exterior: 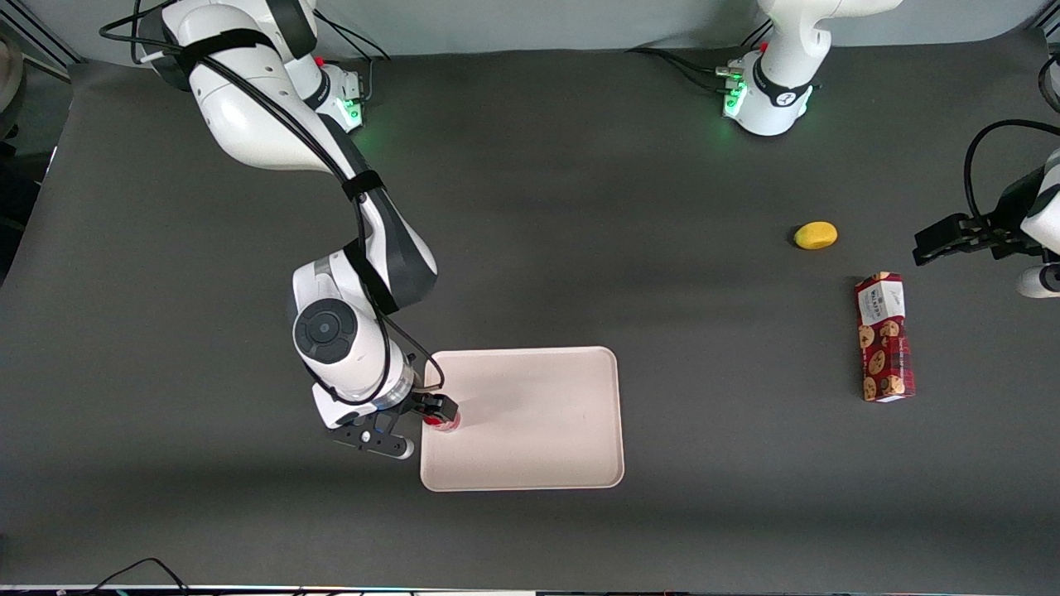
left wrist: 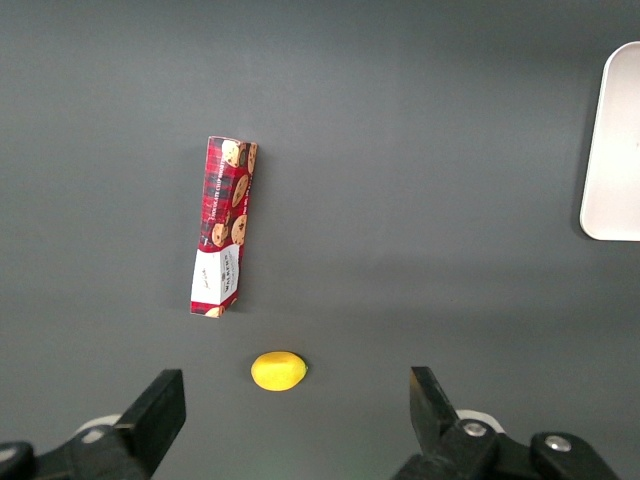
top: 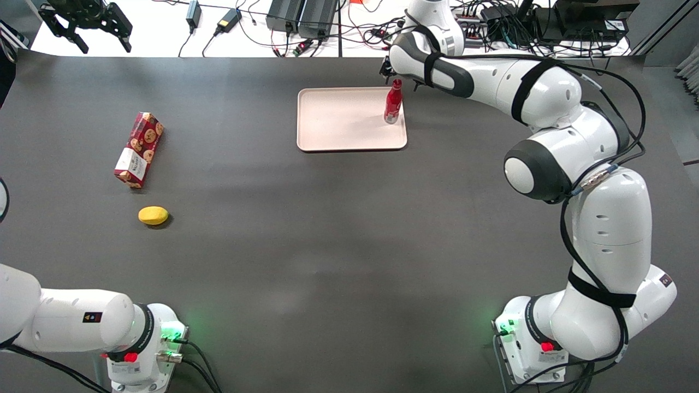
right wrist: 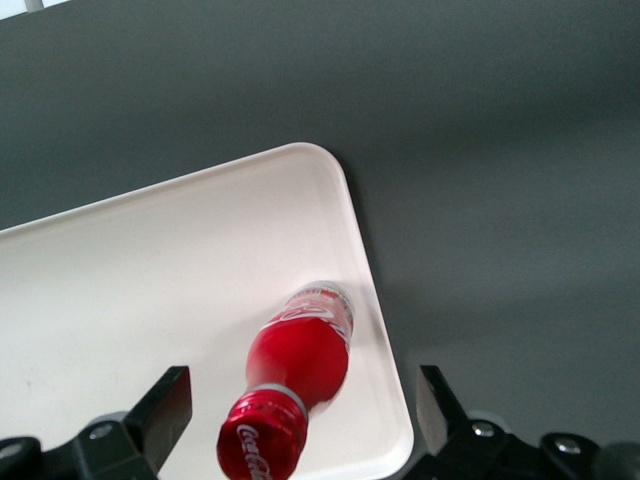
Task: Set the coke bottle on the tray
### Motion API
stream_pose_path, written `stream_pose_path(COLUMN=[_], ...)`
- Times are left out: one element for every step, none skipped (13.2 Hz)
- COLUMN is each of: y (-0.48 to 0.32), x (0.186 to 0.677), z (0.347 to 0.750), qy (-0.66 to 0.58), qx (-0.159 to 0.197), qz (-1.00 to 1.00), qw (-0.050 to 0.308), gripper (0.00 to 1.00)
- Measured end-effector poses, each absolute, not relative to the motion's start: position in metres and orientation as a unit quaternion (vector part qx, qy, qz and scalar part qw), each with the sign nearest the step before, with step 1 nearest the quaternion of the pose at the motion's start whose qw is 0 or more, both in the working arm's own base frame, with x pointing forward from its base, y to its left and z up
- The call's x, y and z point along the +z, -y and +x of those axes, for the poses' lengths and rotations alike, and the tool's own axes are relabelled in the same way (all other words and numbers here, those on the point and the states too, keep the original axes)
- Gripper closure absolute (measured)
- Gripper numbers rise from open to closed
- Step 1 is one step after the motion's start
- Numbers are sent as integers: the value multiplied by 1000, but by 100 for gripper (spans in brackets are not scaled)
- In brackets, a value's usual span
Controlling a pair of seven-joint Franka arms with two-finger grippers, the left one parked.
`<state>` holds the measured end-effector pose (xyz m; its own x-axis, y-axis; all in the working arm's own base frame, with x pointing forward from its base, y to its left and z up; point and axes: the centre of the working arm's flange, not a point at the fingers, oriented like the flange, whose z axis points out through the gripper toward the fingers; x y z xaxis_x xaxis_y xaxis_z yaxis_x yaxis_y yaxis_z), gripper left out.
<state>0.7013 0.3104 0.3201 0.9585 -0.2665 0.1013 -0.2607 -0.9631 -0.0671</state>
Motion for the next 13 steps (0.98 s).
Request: stream_pose_path(y=[-311,-311,-312,-311,-309,-304,-293,-275,-256,-237,-218,-198,-176], x=[322,327,337,354,378,409,444,482,516,545,569,587,600], z=[702,703,705,705,702,697,690,680,669,654,638,621,603], qy=[-133,-132,-130,-125,-115,-84,-48,-21,-10,-9,-13,-19,-20], qx=[-57,-61,-69,-77,-79,-80,-76,-70,-60,-51,-47,-45,-43], qz=[-989,-989,-989,-989,-990,-993,-996,-997,-998,-999,-999,-999,-999], qw=[28,29,29,26,21,16,11,6,2,0,1,3,5], gripper=[0,0,0,0,0,0,0,0,0,0,0,0,0])
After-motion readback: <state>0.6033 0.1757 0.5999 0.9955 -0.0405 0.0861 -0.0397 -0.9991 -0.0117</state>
